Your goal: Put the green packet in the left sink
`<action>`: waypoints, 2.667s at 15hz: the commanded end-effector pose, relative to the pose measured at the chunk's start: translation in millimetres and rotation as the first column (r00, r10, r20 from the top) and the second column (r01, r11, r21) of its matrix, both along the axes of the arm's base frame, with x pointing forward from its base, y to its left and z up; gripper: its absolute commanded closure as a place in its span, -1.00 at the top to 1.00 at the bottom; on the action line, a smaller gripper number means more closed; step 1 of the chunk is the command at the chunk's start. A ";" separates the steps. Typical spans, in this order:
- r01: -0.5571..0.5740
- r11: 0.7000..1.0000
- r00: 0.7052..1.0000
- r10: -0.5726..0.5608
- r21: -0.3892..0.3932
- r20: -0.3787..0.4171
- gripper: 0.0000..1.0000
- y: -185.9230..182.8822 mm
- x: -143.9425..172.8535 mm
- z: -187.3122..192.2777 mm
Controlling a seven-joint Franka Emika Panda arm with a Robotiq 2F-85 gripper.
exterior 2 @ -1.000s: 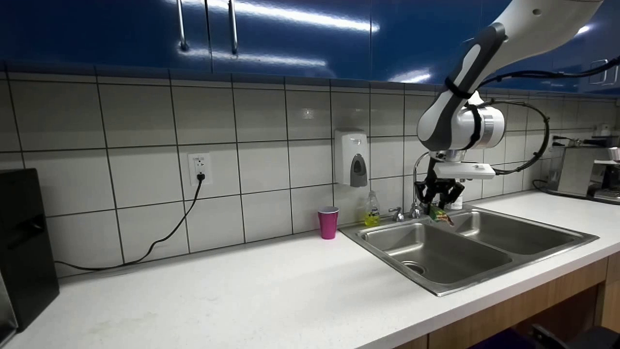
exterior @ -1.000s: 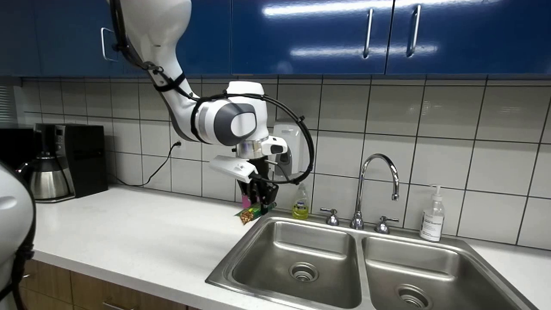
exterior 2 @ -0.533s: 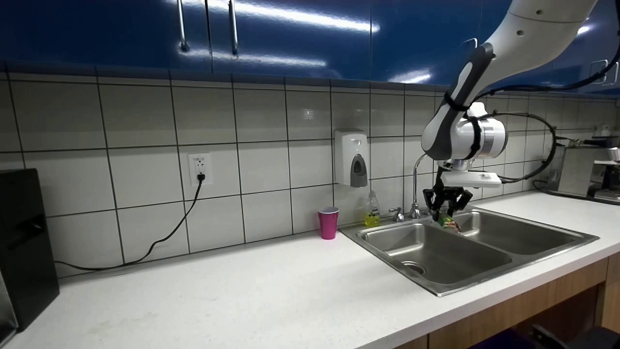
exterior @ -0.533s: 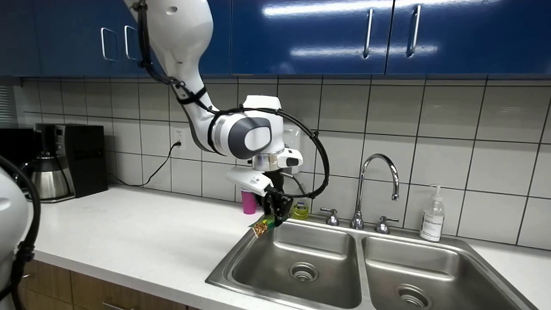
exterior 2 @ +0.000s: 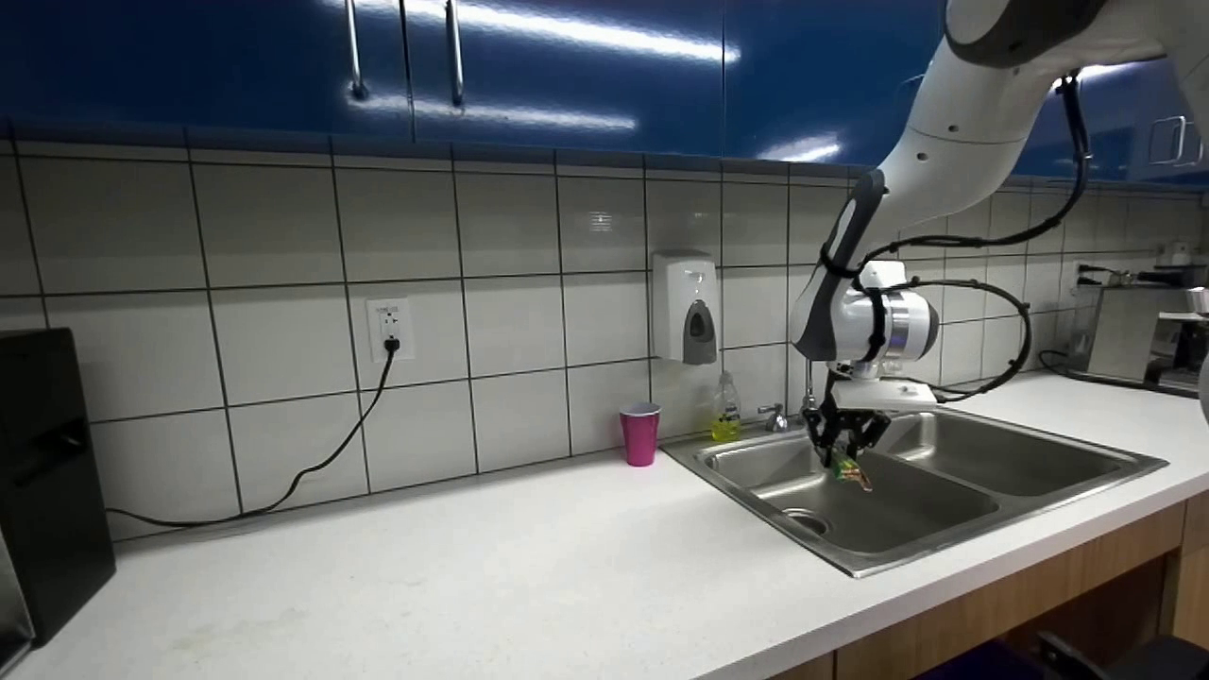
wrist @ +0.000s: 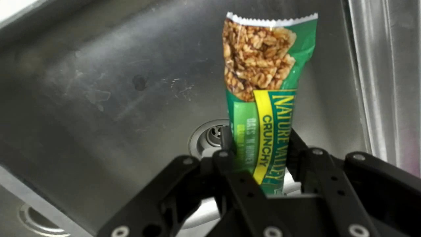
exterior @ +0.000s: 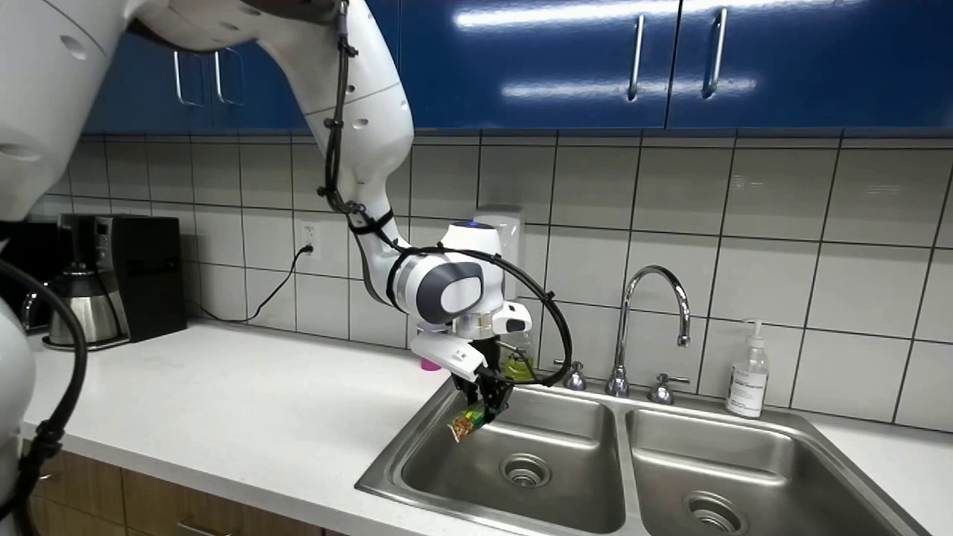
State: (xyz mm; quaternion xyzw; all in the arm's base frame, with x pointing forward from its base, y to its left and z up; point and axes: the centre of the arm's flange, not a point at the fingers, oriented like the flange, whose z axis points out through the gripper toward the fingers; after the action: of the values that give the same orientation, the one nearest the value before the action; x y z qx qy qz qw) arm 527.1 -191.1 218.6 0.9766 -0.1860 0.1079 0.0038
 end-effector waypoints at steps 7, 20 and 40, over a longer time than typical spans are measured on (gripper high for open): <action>-0.060 0.998 0.996 0.059 -0.002 -0.060 -0.71 -4.3 54.0 -98.9; -0.109 0.994 0.986 0.105 -0.020 -0.125 -0.71 -1.4 63.7 -159.4; -0.104 0.994 0.987 0.100 -0.030 -0.124 1.00 5.8 64.0 -154.1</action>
State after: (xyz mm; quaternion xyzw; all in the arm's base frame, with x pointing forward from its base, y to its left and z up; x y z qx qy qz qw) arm 590.9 -186.5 47.5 0.9908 -0.1253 0.0467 0.0218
